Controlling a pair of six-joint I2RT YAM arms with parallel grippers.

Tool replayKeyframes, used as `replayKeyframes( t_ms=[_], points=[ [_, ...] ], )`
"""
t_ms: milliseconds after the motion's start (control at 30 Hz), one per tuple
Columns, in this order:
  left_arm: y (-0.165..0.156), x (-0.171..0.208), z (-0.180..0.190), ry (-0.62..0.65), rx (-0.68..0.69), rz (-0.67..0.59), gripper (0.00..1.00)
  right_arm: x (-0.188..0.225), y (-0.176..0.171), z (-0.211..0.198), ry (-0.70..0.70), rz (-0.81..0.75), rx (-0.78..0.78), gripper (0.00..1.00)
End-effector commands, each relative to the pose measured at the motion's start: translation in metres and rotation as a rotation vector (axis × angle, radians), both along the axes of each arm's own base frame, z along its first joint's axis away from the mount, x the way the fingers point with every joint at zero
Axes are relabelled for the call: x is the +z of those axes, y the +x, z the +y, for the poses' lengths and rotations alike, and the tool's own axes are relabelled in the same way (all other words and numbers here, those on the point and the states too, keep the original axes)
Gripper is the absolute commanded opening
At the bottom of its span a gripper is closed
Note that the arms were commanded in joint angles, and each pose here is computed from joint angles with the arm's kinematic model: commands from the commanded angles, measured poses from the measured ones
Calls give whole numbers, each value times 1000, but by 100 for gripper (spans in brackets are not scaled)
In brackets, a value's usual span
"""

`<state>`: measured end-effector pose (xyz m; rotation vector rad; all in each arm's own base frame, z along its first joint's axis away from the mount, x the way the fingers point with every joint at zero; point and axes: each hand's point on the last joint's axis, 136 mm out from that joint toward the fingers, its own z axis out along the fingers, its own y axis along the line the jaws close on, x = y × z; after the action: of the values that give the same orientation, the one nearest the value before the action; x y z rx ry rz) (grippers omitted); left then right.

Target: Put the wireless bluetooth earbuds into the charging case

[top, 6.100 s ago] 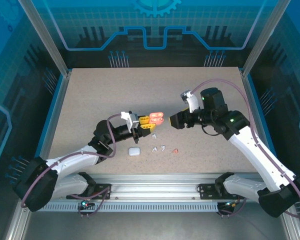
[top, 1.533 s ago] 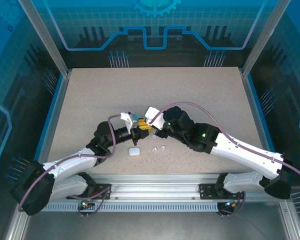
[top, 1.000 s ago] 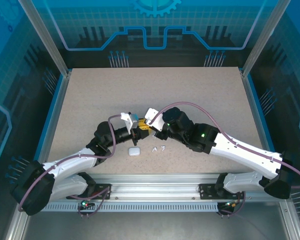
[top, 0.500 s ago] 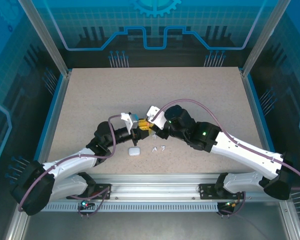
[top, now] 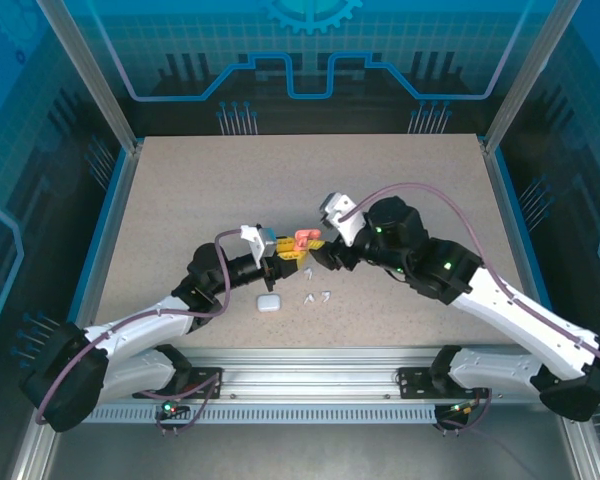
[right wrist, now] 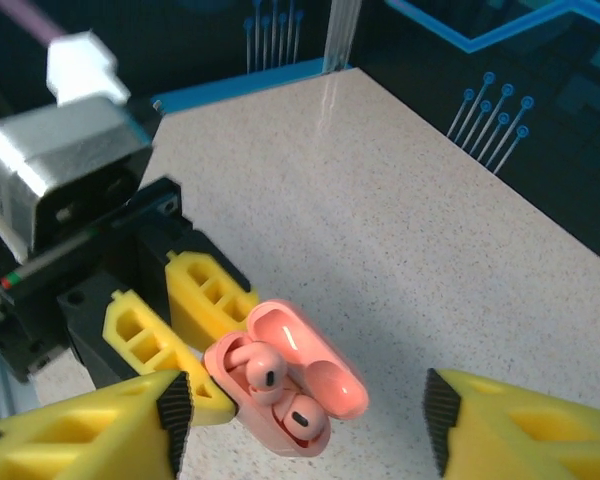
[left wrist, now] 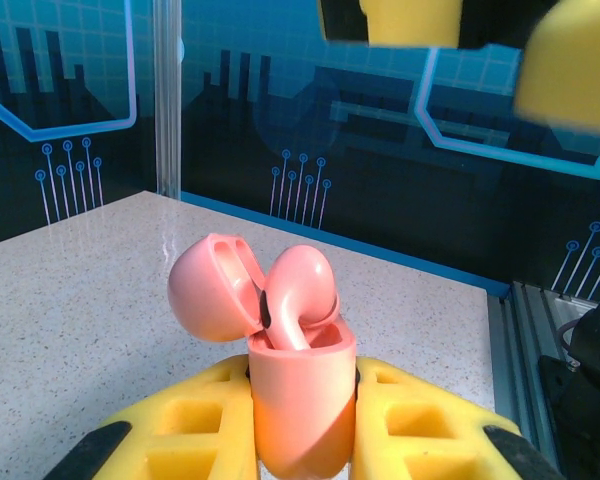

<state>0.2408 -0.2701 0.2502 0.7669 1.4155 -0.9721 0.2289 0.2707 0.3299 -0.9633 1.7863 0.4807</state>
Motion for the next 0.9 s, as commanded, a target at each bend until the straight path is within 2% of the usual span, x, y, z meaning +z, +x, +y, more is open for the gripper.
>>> replayKeyframes(
  t_ms=[0,100,167,200,233,333,400,500,667,867],
  points=[
    [-7,28,-2,-66,-26,-73,0,14,-2,-14,121,92,-12,76],
    [-8,32,-2,-83,-32,-80,0,7,0,-22,208,194,10,84],
    [-9,35,-2,-94,-35,-88,0,5,-2,-20,269,252,49,84],
    [-9,35,-2,-95,-39,-88,0,4,-3,-19,285,275,59,80],
    [-10,35,-2,-96,-43,-90,0,3,-1,-18,286,287,55,77],
    [-11,37,-3,-103,-54,-100,0,-3,7,-18,252,328,5,77],
    [-12,38,-5,-108,-62,-108,0,-9,13,-20,224,339,-25,79],
    [-13,43,-5,-123,-71,-128,0,-13,21,-23,232,354,-60,87],
    [-13,49,-6,-139,-80,-146,0,-5,17,-12,370,480,54,100],
    [-11,51,-9,-144,-83,-150,0,-17,9,7,378,628,150,99]
  ],
)
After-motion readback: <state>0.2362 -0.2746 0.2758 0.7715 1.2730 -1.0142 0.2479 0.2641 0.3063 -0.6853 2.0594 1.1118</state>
